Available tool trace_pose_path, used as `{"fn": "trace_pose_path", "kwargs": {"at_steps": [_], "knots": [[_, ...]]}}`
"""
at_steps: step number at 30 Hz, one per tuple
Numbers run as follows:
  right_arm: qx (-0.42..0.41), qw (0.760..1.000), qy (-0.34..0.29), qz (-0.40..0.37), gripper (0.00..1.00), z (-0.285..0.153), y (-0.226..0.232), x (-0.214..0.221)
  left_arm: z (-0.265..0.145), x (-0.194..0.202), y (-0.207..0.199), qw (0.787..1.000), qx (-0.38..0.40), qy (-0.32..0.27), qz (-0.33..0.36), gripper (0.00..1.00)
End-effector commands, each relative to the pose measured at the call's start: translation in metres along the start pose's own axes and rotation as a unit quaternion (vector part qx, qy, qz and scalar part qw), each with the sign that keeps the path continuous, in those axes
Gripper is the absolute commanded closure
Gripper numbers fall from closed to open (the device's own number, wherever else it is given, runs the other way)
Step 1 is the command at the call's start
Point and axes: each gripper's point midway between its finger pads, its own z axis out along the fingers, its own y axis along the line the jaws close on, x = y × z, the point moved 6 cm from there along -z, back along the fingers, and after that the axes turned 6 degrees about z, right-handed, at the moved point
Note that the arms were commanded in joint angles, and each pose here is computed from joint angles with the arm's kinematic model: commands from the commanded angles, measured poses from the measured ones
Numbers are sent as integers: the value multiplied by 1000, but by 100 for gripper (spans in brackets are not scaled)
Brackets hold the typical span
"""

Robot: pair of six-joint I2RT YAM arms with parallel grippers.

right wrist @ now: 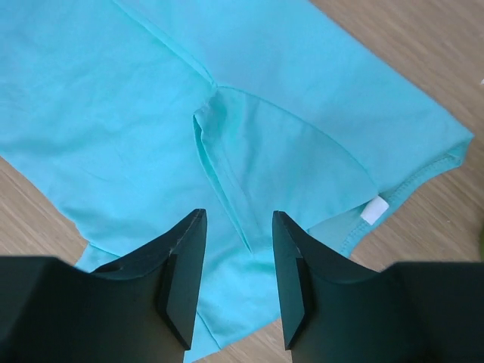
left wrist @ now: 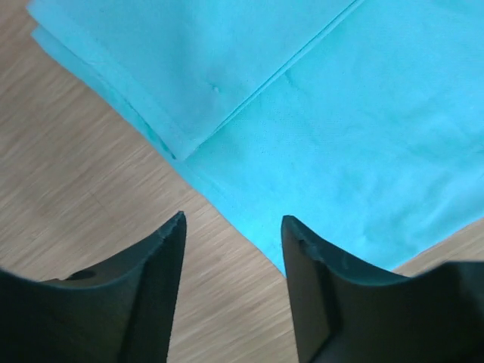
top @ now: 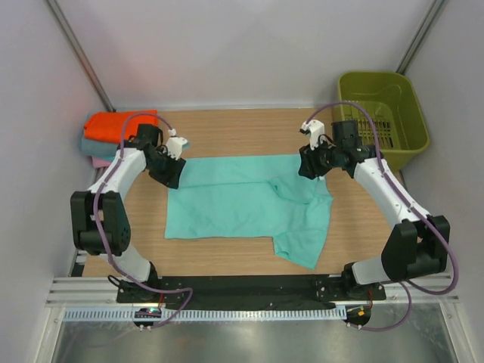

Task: Fold and stack the t-shirts
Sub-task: Fold the tshirt

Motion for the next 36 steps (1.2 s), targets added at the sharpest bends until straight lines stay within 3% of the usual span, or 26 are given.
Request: {"fn": "trace_pose_path", "kwargs": {"at_steps": [1, 8, 14, 24, 36], "knots": [[13, 998, -57, -25, 53, -27, 8, -30, -35, -31, -1, 995, -39, -87, 11, 44], [21, 999, -25, 2, 56, 32, -25, -33, 1, -77, 18, 998, 12, -58, -9, 48], [9, 1000, 10, 7, 59, 74, -40, -35, 54, -78, 26, 996, 65, -18, -62, 53], [36, 997, 61, 41, 60, 101, -54, -14, 80, -78, 30, 990, 93, 16, -108, 54], [85, 989, 107, 62, 60, 153, -88, 4, 98, -87, 48, 990, 78, 36, -112, 54]]}}
